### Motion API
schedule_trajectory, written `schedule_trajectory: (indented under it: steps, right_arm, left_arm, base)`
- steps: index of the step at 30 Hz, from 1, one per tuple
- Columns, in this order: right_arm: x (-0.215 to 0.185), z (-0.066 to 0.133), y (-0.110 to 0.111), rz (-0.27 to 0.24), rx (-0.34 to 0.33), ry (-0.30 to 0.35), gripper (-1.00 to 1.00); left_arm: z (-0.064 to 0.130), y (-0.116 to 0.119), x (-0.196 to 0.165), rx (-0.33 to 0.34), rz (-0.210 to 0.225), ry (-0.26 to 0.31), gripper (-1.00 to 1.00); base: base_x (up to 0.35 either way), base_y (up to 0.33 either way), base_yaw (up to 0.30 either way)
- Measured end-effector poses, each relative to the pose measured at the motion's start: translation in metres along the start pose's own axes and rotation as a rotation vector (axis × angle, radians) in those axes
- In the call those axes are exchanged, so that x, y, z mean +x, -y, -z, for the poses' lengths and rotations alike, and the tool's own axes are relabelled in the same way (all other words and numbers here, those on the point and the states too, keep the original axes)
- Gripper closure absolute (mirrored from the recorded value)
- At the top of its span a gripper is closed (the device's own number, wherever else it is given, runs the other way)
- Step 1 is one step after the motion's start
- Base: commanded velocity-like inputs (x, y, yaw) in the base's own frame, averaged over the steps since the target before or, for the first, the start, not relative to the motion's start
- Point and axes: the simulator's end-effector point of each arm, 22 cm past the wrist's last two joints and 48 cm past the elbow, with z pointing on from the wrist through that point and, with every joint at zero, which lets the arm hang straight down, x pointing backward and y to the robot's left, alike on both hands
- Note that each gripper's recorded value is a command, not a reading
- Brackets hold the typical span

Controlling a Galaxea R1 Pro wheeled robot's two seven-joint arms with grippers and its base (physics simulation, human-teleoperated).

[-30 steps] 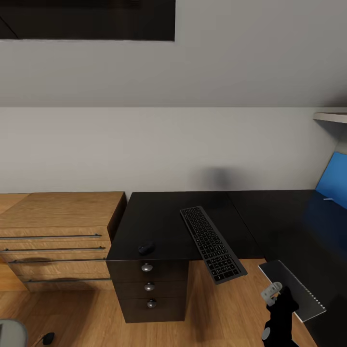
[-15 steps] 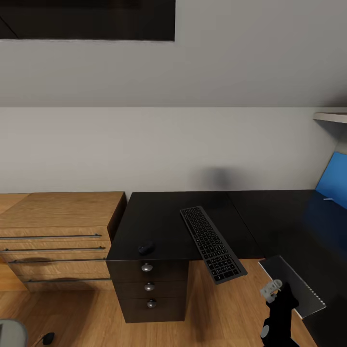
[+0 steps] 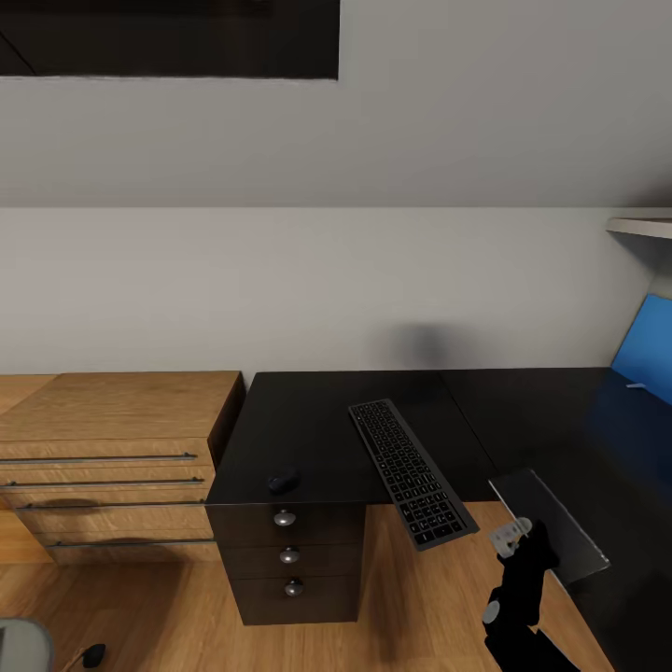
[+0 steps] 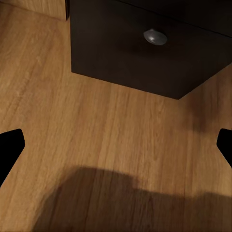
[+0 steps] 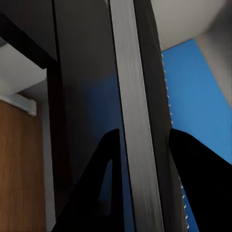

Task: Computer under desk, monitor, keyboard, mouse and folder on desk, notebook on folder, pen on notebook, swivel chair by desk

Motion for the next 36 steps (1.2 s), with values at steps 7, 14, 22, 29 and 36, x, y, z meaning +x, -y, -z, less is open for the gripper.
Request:
schedule_trajectory:
  steps: [7, 14, 22, 29, 36]
  right_arm:
    - [-0.012, -0.004, 0.011, -0.027, 0.026, 0.014, 1.00]
    - [-0.015, -0.007, 0.018, -0.042, 0.042, 0.014, 1.00]
    - [-0.020, -0.012, 0.032, -0.075, 0.075, 0.012, 1.00]
    - [-0.021, -0.013, 0.034, -0.084, 0.078, 0.010, 1.00]
    - [-0.020, -0.013, 0.033, -0.085, 0.074, 0.009, 1.00]
  left_arm:
    - [0.000, 0.000, 0.001, 0.000, 0.000, -0.002, -1.00]
    - [0.000, 0.000, 0.000, 0.000, 0.000, -0.002, -1.00]
    - [0.000, 0.000, 0.001, -0.001, 0.000, -0.002, -1.00]
    - [0.000, 0.000, 0.001, -0.001, 0.000, -0.002, -1.00]
    - [0.000, 0.000, 0.000, 0.000, 0.000, -0.001, -1.00]
  base:
    - [0.000, 0.000, 0.000]
    - [0.000, 0.000, 0.000]
    - [0.000, 0.000, 0.000]
    - [0.000, 0.000, 0.000]
    - [0.121, 0.043, 0.000]
